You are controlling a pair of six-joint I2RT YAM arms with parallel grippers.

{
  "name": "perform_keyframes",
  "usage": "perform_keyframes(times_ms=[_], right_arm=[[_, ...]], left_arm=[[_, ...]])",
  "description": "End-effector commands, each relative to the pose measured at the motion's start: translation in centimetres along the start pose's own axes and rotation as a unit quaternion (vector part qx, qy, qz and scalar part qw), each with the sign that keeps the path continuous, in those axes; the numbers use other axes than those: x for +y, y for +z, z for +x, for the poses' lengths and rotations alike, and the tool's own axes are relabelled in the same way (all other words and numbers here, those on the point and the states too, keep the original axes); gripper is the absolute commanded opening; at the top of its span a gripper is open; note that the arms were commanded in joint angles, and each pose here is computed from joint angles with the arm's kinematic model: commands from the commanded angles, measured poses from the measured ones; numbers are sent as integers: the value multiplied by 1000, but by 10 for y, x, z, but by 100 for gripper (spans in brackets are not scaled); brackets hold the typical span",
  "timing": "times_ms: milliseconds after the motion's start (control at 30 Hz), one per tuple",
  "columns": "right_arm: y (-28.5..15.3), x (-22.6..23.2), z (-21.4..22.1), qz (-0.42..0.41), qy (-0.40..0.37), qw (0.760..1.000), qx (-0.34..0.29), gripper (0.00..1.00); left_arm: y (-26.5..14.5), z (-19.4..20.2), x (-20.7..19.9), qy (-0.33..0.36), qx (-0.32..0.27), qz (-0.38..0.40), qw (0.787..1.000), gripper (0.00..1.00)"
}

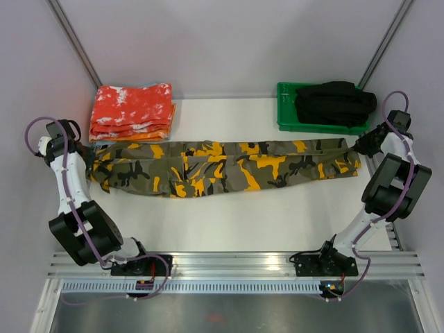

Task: Fold and stack the trousers
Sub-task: Fold the trousers

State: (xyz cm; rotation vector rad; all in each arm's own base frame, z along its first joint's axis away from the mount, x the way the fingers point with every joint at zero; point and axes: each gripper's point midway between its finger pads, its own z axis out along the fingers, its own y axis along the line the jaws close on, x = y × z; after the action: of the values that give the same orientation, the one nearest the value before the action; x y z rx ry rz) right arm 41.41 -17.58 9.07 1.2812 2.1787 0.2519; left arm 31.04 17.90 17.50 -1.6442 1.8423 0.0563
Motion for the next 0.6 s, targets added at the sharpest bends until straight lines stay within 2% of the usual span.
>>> perform_keyframes(times_ms=[0, 167, 433, 567], right_arm=[[5, 5, -35, 3, -13, 998, -55, 0], [5, 16, -44, -10, -24, 997, -67, 0], [28, 24, -39, -1, -53, 998, -39, 0], [37, 22, -35, 13, -60, 998, -26, 0]], left_arm=[[-3, -48, -30, -33, -85, 31, 995, 2], [-1, -53, -46, -29, -94, 39, 994, 2], [4, -50, -70, -33, -92, 48, 994, 2], [14, -46, -68, -35, -92, 25, 995, 2]])
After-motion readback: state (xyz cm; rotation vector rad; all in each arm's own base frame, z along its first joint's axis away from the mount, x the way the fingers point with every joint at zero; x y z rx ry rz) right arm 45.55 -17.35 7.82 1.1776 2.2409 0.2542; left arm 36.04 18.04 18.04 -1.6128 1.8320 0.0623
